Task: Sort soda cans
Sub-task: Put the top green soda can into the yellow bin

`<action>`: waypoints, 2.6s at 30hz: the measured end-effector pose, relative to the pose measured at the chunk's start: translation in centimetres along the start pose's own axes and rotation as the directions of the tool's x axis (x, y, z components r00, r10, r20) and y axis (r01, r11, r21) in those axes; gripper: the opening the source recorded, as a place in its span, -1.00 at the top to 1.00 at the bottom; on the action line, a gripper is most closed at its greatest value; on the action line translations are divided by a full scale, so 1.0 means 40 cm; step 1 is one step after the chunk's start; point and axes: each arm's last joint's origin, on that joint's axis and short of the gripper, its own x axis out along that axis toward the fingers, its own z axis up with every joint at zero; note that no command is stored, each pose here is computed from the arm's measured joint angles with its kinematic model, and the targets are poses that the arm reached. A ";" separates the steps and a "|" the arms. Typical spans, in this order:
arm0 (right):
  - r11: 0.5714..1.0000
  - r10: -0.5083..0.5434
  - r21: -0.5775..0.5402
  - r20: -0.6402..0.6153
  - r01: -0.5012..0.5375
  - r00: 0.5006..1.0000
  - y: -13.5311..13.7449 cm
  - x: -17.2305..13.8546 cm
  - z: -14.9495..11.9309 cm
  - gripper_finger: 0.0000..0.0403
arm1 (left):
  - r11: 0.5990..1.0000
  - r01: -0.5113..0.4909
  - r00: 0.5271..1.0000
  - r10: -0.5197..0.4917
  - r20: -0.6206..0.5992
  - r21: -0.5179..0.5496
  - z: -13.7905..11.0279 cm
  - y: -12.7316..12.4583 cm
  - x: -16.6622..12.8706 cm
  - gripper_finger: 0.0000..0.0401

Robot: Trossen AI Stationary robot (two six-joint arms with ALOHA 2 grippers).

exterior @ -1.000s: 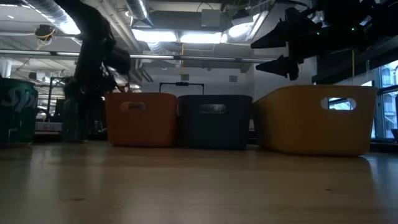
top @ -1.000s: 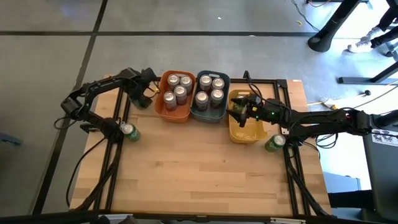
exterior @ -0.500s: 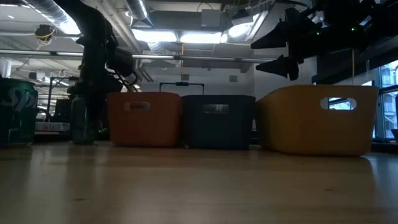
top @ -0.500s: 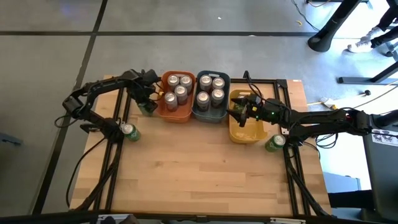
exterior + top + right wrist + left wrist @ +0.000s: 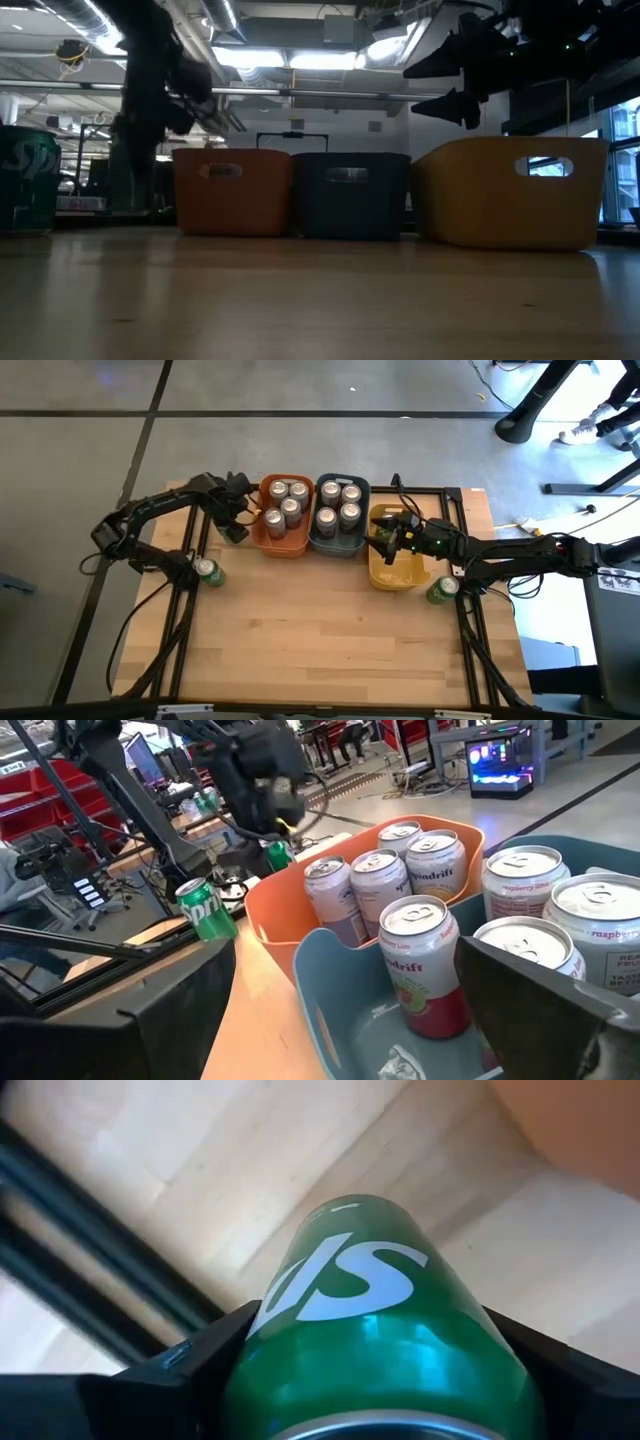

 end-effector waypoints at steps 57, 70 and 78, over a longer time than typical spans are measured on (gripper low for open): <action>0.968 0.217 -0.096 -0.143 -0.231 0.966 0.321 -0.006 -0.144 -0.82 | 0.751 0.231 0.728 -0.555 0.402 0.618 -0.131 -0.664 -0.184 -0.47; 0.978 0.117 -0.147 -0.205 -0.149 0.972 0.294 0.111 -0.294 0.16 | 0.768 0.177 0.769 -0.498 0.400 0.616 -0.063 -0.708 -0.094 -0.47; 0.957 0.103 -0.231 -0.290 -0.173 0.952 0.318 0.153 -0.315 0.65 | 0.766 0.181 0.757 -0.509 0.409 0.617 -0.057 -0.712 -0.093 -0.47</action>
